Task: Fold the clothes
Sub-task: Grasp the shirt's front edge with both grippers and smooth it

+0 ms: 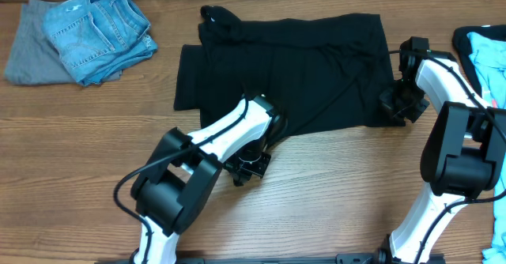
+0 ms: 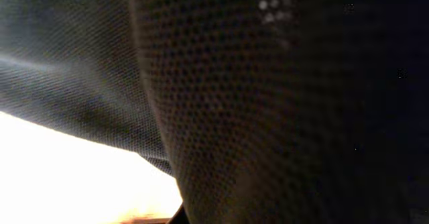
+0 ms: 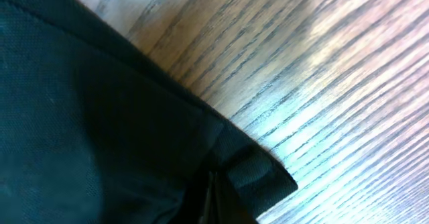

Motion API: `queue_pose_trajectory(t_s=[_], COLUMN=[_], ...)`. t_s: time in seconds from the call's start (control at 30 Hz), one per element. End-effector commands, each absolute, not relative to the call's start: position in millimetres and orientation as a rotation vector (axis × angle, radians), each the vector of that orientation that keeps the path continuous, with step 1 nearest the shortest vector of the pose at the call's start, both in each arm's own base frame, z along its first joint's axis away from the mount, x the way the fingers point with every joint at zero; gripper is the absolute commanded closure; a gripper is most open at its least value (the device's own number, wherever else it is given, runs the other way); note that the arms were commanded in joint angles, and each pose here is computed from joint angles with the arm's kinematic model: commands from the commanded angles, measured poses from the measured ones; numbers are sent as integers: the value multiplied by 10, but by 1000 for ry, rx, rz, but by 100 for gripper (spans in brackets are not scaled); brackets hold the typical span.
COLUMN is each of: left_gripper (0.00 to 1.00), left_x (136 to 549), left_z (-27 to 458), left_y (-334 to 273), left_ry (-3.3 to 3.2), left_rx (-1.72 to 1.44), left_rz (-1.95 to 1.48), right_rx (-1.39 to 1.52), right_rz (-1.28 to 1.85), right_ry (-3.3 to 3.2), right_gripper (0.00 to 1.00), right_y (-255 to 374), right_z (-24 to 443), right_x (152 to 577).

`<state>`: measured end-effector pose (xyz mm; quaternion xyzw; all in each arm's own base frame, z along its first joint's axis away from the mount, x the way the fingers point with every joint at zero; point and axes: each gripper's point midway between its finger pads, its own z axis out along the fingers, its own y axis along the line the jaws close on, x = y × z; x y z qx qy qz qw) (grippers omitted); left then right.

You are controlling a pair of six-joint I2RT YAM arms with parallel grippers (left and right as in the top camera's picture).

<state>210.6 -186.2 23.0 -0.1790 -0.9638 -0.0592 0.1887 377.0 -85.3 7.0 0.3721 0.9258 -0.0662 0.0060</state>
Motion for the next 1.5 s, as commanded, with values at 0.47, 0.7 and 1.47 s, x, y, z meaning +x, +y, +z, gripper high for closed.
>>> queue_pose_trajectory(t_s=[0.47, 0.7, 1.47], left_gripper=[94, 93, 96], left_x=[2149, 2163, 2187], left_z=[352, 346, 526], left_y=[-1873, -1885, -1855], left_ry=[-2764, -2770, -2816], left_rx=[-487, -488, -502], left_rz=[-141, -136, -137], right_rx=[1161, 1166, 1338], right_rz=[-108, -117, -200], right_ry=[2816, 2832, 2756], right_gripper=[39, 66, 96], right_y=[-824, -824, -1007], right_z=[165, 83, 469], right_x=[3963, 3944, 3790])
